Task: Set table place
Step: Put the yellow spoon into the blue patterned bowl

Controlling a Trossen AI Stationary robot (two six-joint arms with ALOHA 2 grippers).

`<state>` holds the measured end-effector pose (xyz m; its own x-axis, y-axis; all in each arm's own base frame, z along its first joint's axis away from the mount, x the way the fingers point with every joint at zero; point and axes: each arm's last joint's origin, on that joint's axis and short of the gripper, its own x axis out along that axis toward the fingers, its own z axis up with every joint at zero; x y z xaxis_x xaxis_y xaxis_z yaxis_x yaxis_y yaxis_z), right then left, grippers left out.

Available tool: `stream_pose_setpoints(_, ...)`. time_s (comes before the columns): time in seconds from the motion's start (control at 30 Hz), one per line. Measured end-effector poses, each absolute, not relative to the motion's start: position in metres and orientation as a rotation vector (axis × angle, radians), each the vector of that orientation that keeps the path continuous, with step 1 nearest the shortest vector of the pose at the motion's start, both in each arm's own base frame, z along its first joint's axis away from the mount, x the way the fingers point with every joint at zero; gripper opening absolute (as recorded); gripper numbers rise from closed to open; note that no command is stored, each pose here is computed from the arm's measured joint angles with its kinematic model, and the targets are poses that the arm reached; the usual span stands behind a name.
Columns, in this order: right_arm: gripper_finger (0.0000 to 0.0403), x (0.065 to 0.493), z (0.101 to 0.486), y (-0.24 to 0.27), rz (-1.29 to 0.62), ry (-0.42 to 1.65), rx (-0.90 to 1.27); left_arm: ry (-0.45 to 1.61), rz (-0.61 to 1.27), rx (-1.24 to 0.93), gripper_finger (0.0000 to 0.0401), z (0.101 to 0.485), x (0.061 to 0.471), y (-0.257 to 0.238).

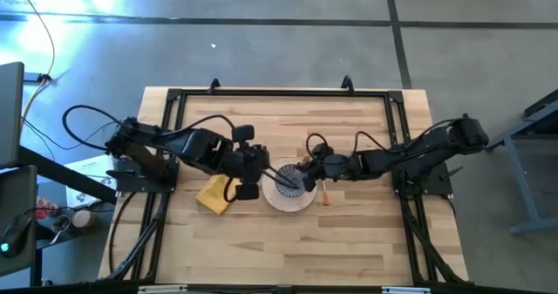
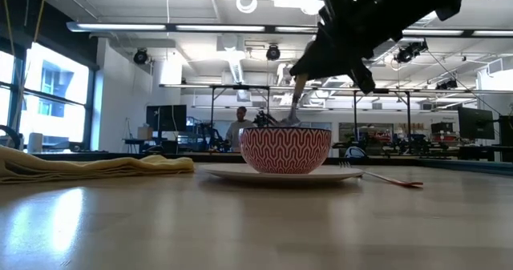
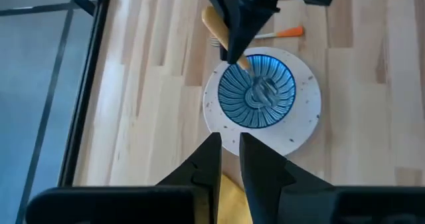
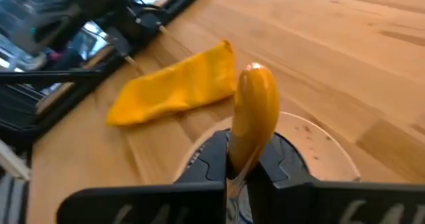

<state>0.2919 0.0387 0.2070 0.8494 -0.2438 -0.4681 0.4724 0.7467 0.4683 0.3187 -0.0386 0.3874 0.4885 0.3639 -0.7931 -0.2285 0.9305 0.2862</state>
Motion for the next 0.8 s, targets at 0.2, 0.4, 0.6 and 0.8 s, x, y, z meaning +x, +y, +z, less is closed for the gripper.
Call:
stream_pose_setpoints(0.2, 0.0001, 0.289, 0.201, 0.032, -0.463, 0.446, 0.585, 0.987, 0.363, 0.143, 0.0042, 0.388, 0.320, -0.038)
stream_pose_setpoints(0.4, 0.0004, 0.288, 0.200, 0.033, -0.443, 0.474, 0.601, 0.985, 0.361, 0.141, 0.0041, 0.388, 0.320, -0.038)
stream_pose_setpoints(0.6, 0.0005, 0.293, 0.189, 0.033, -0.464, 0.498, 0.617, 0.968, 0.362, 0.136, 0.0040, 0.389, 0.321, -0.038)
stream_pose_setpoints(0.8, 0.0029, 0.296, 0.187, 0.034, -0.435, 0.503, 0.597, 0.966, 0.362, 0.136, 0.0040, 0.389, 0.322, -0.038)
